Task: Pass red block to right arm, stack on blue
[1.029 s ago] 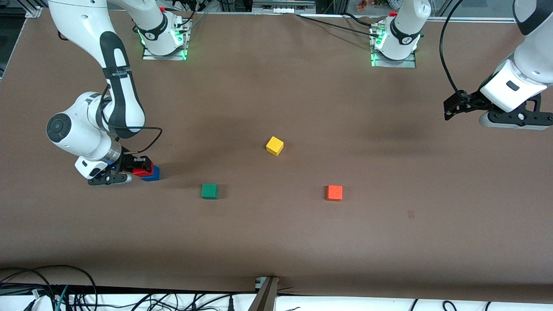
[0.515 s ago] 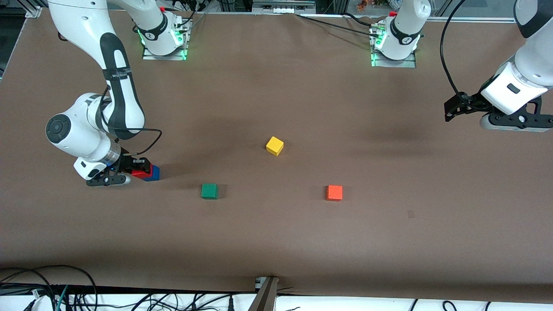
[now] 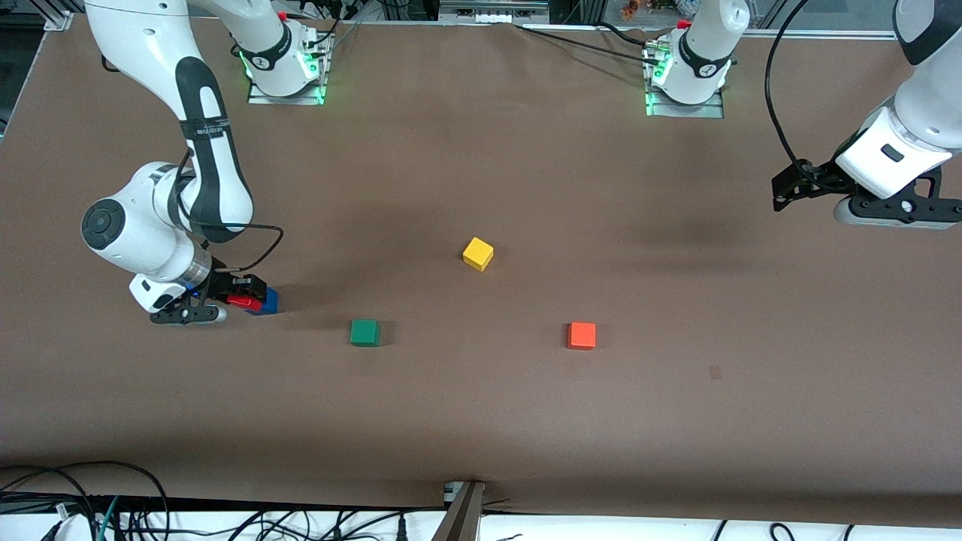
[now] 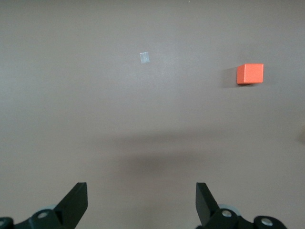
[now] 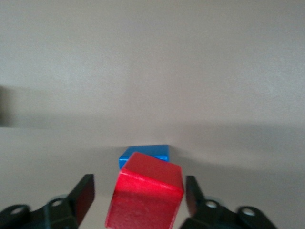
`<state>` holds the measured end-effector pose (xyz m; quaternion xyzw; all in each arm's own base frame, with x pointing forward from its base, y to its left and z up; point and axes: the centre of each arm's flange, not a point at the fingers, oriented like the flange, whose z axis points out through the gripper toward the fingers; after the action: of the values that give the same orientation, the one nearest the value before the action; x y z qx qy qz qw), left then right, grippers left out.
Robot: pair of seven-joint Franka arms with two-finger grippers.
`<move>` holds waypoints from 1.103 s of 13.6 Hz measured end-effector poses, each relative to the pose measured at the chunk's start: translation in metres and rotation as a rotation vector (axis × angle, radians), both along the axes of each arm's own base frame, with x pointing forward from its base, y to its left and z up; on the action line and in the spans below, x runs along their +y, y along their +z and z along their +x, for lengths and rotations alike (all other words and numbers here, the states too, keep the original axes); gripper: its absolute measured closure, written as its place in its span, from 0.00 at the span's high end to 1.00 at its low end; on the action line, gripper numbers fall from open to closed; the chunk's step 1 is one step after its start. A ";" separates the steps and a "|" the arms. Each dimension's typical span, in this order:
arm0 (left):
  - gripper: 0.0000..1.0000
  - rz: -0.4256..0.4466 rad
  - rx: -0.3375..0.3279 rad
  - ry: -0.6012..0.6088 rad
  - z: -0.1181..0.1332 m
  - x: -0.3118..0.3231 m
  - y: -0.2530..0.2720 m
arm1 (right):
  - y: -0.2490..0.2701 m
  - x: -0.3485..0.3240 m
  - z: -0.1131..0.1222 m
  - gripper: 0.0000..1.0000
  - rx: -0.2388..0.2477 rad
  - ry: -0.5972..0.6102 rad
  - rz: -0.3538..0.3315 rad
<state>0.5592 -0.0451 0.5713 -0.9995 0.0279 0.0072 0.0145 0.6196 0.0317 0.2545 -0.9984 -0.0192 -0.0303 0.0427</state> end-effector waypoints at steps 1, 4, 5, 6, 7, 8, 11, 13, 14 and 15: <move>1.00 0.000 0.000 0.000 0.000 0.000 0.000 | 0.003 0.002 0.002 1.00 -0.001 0.002 0.001; 1.00 0.000 0.000 0.003 0.000 0.002 0.000 | 0.017 0.005 0.012 1.00 0.002 0.025 -0.008; 1.00 0.000 0.000 0.005 0.000 0.003 0.000 | 0.027 0.004 0.017 1.00 0.004 0.040 -0.018; 1.00 0.000 0.000 0.007 0.000 0.004 0.000 | 0.042 0.001 0.025 1.00 0.007 0.061 -0.036; 1.00 0.000 0.000 0.007 0.000 0.004 0.000 | 0.063 -0.001 0.034 1.00 0.005 0.079 -0.053; 1.00 0.000 0.000 0.007 0.000 0.004 0.000 | 0.085 -0.002 0.044 1.00 -0.004 0.090 -0.059; 1.00 0.000 0.001 0.009 0.000 0.005 0.000 | 0.135 -0.007 0.056 1.00 -0.005 0.080 -0.035; 1.00 0.000 0.002 0.010 0.001 0.006 0.000 | 0.160 -0.006 0.048 1.00 0.029 0.009 0.005; 1.00 0.000 0.002 0.011 0.001 0.006 0.000 | 0.178 -0.006 0.040 1.00 0.055 -0.025 0.031; 1.00 0.000 0.003 0.012 0.001 0.006 -0.001 | 0.198 -0.009 0.031 1.00 0.074 -0.057 0.052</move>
<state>0.5599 -0.0387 0.5707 -0.9996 0.0220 0.0086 0.0146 0.6506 0.0232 0.4521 -0.9976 0.0116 0.0051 0.0684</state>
